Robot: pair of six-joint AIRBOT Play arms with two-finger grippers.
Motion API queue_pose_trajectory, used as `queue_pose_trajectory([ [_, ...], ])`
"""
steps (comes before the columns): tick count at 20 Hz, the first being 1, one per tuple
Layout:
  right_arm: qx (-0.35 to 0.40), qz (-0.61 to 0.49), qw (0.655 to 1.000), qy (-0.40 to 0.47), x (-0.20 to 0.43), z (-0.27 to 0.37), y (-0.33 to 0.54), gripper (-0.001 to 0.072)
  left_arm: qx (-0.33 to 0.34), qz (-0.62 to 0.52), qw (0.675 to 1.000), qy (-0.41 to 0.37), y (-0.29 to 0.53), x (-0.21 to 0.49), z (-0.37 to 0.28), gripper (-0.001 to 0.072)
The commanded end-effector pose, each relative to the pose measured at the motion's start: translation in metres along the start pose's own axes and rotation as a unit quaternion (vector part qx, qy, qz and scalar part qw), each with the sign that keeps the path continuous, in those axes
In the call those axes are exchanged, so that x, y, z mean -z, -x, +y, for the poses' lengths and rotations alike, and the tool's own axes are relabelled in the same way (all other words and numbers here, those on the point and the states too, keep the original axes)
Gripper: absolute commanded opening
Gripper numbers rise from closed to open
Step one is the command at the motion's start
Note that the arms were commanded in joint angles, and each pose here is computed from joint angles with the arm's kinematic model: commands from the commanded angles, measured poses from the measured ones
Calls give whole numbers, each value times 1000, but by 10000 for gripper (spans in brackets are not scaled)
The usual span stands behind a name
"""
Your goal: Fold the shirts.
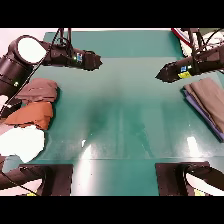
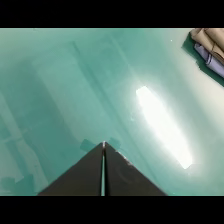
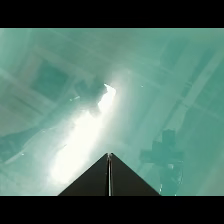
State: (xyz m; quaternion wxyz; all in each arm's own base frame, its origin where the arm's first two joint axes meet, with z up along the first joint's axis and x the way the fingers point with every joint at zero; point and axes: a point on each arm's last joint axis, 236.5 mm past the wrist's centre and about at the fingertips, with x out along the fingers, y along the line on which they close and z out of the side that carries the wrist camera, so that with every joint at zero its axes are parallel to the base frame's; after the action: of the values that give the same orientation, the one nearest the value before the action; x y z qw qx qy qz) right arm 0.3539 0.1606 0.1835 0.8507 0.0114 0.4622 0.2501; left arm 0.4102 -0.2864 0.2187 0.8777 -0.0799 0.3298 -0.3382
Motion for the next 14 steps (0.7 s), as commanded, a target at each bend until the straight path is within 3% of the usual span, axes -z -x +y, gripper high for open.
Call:
queue_pose_trajectory([
  [1,-1,4,1000,1,2,1,0,20,0,-1,1000,0,0,0,0,24],
  [14,-1,3,1000,1,2,1,0,20,-12,-48,999,-7,5,-25,8,24],
])
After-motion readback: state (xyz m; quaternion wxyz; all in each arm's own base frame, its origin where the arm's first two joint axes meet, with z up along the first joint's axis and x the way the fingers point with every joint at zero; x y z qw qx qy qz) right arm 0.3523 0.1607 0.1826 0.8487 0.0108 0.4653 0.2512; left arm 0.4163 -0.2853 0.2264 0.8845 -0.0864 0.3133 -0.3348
